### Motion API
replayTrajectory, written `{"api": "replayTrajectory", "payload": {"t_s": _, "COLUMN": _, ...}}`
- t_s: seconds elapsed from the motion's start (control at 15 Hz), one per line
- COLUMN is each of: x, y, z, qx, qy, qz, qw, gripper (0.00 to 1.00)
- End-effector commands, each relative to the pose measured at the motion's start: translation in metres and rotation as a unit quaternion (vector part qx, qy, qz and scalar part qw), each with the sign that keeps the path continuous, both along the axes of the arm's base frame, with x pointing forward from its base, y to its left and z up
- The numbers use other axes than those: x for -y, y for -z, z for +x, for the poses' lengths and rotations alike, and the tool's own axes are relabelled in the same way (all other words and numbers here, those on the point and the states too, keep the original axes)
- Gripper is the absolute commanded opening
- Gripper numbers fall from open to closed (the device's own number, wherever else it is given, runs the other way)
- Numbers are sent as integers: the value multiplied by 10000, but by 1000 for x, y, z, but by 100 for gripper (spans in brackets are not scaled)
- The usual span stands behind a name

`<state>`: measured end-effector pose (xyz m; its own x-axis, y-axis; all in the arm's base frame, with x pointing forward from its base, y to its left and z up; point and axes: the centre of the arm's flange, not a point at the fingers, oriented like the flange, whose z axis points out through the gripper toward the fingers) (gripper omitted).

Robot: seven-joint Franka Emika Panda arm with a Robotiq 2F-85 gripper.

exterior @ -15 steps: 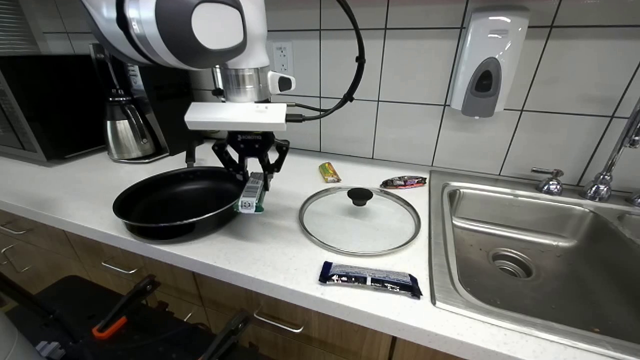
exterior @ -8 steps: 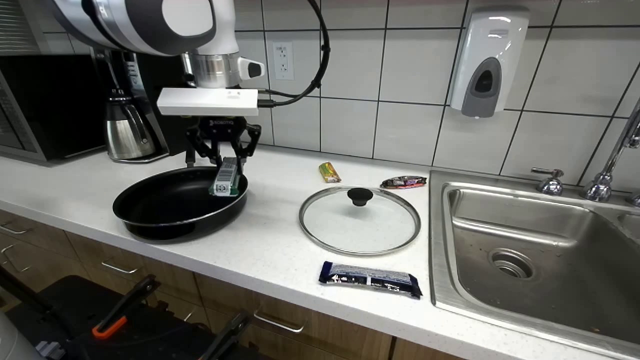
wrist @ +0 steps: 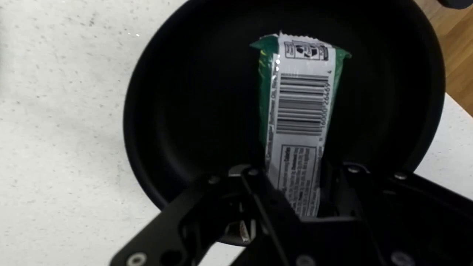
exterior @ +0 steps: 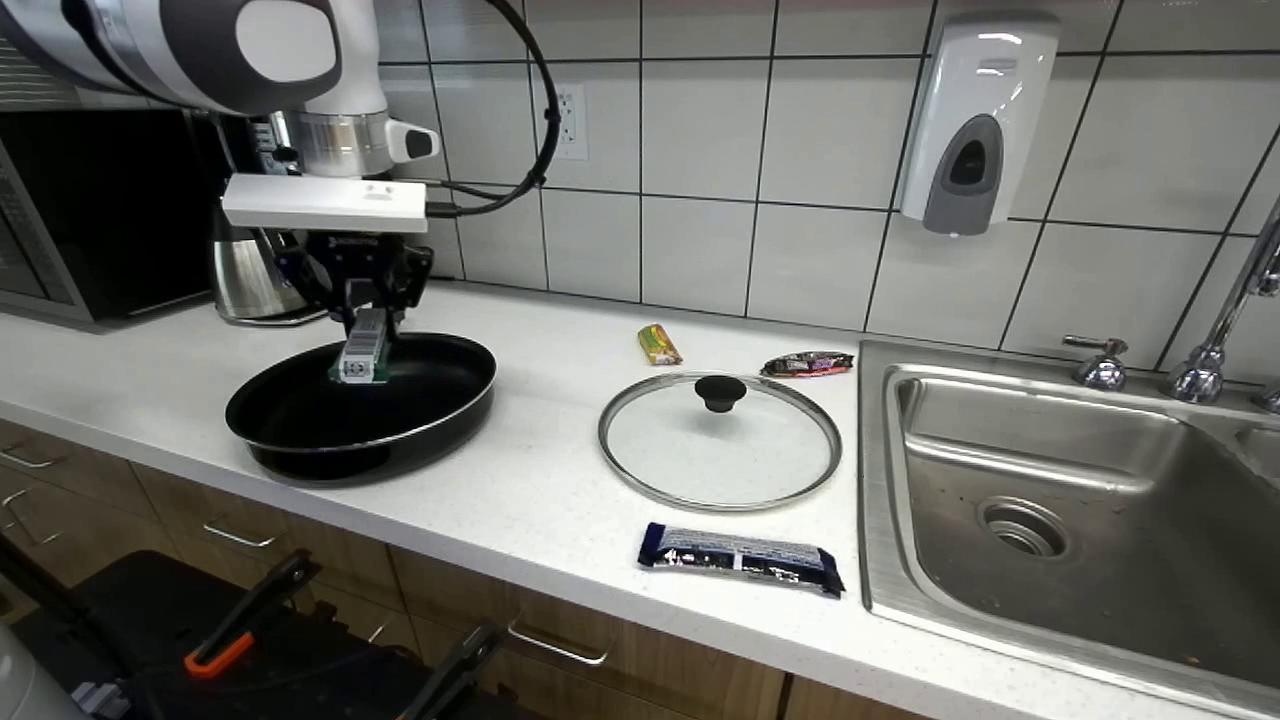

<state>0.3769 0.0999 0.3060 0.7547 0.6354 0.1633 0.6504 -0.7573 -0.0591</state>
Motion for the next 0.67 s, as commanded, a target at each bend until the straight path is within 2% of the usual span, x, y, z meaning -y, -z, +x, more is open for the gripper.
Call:
{"api": "replayTrajectory", "payload": {"t_s": 0.0, "x": -30, "y": 10, "z": 3, "qx": 36, "qy": -298, "qz": 22, "qw": 9995, "gripper": 12}}
{"api": "replayTrajectory", "payload": {"t_s": 0.6, "x": -64, "y": 44, "z": 6, "qx": 109, "qy": -368, "qz": 79, "qw": 9992, "gripper": 12}}
